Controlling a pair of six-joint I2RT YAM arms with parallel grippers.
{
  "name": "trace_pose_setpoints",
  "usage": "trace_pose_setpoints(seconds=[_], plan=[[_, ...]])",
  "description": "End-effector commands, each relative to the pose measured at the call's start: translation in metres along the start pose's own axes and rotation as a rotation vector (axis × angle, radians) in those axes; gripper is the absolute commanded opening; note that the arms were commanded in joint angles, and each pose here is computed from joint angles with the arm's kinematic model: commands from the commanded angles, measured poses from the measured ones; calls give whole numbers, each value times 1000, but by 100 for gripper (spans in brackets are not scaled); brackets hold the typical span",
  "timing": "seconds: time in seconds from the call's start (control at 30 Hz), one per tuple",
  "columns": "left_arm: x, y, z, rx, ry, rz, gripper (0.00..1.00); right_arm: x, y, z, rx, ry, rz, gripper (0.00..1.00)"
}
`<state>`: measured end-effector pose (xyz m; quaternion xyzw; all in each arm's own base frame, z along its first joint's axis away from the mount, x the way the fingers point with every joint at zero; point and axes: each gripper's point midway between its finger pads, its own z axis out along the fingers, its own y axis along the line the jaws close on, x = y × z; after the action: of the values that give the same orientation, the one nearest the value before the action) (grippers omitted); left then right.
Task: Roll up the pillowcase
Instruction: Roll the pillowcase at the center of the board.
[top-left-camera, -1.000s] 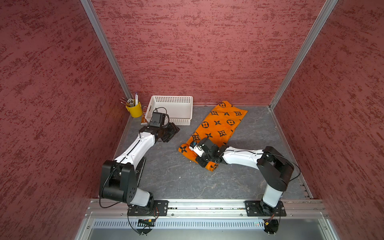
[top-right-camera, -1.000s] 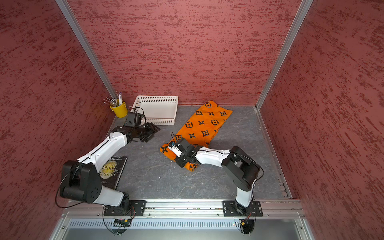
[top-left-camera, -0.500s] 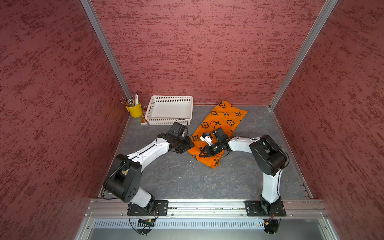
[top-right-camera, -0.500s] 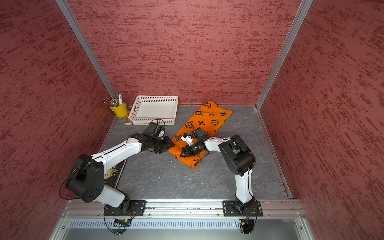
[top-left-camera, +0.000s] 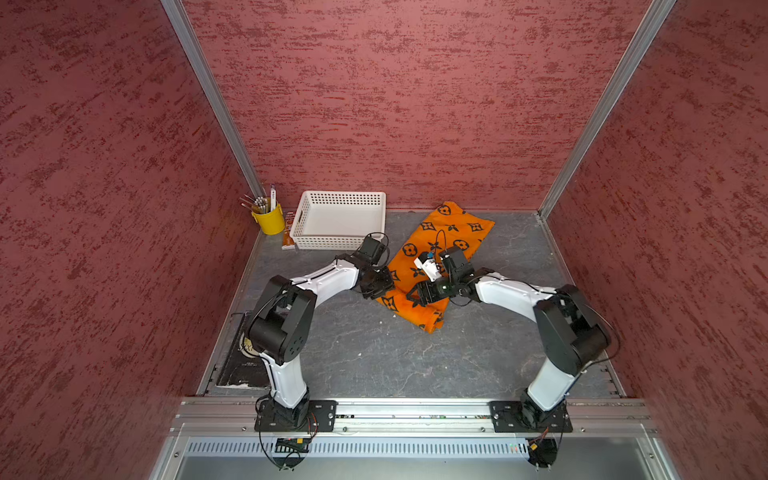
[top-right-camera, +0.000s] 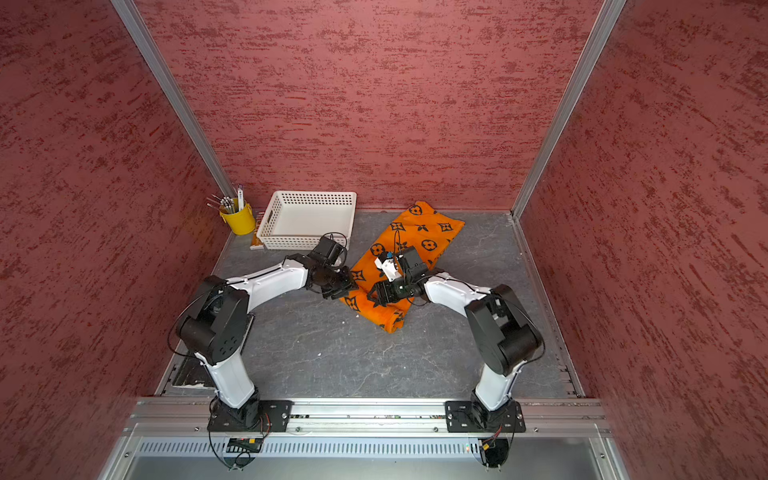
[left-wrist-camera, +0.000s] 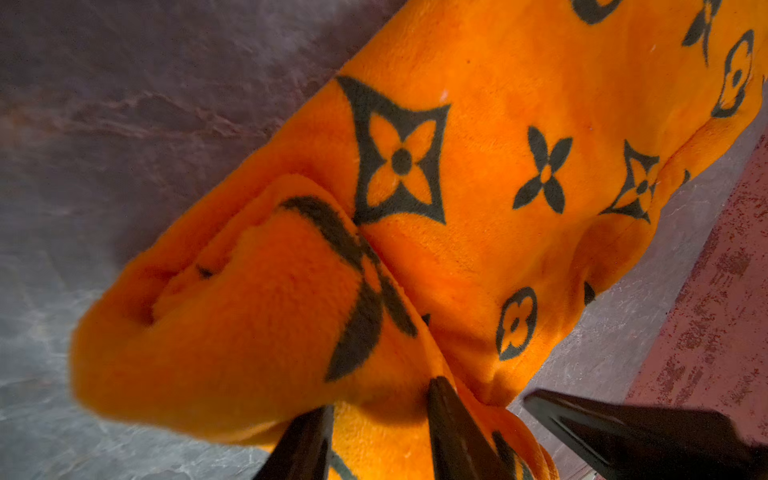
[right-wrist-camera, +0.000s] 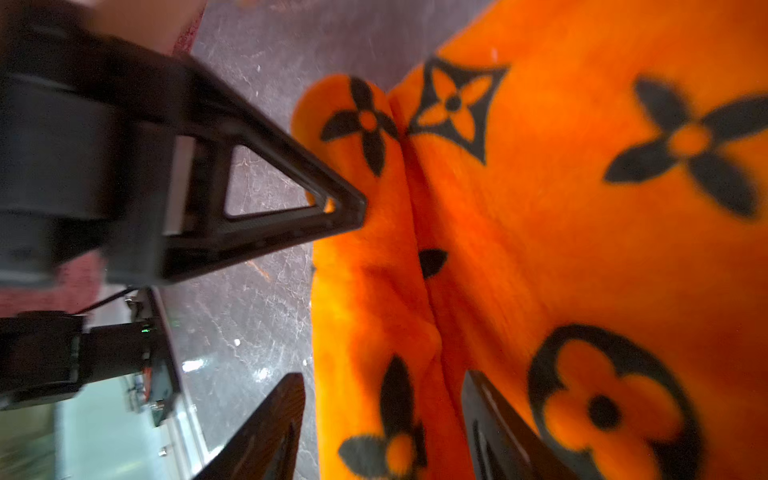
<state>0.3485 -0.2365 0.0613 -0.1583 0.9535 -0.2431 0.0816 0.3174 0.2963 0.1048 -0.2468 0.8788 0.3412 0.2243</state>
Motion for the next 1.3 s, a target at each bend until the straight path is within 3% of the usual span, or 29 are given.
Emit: trace_pose_setpoints(seconds=[0.0, 0.23, 0.43, 0.53, 0.57, 0.7, 0.83, 0.93, 1.07, 1.27], plan=[[-4, 2, 4, -14, 3, -22, 41, 13, 2, -1, 211, 21, -257, 72], [-6, 4, 3, -7, 7, -36, 42, 26, 16, 21, 450, 51, -593, 79], [-7, 6, 1, 2, 5, -45, 42, 31, 4, 43, 558, 92, -718, 81], [-9, 7, 1, 8, 5, -52, 43, 40, 0, 51, 562, 113, -732, 76], [-9, 7, 1, 10, 5, -56, 43, 43, -2, 53, 562, 116, -731, 72], [-13, 8, -1, 21, 2, -67, 43, 57, -13, 59, 583, 161, -719, 30], [-23, 6, -13, 49, -20, -79, 46, 63, -7, 59, 534, 167, -674, 11], [-38, 4, -37, 99, -60, -101, 54, 70, 1, 60, 471, 183, -611, 4], [-58, 12, -81, 137, -143, -132, 68, 77, 22, 59, 324, 194, -488, 3], [-64, 30, -113, 114, -218, -108, 68, 60, 52, 45, 38, 167, -253, 5]])
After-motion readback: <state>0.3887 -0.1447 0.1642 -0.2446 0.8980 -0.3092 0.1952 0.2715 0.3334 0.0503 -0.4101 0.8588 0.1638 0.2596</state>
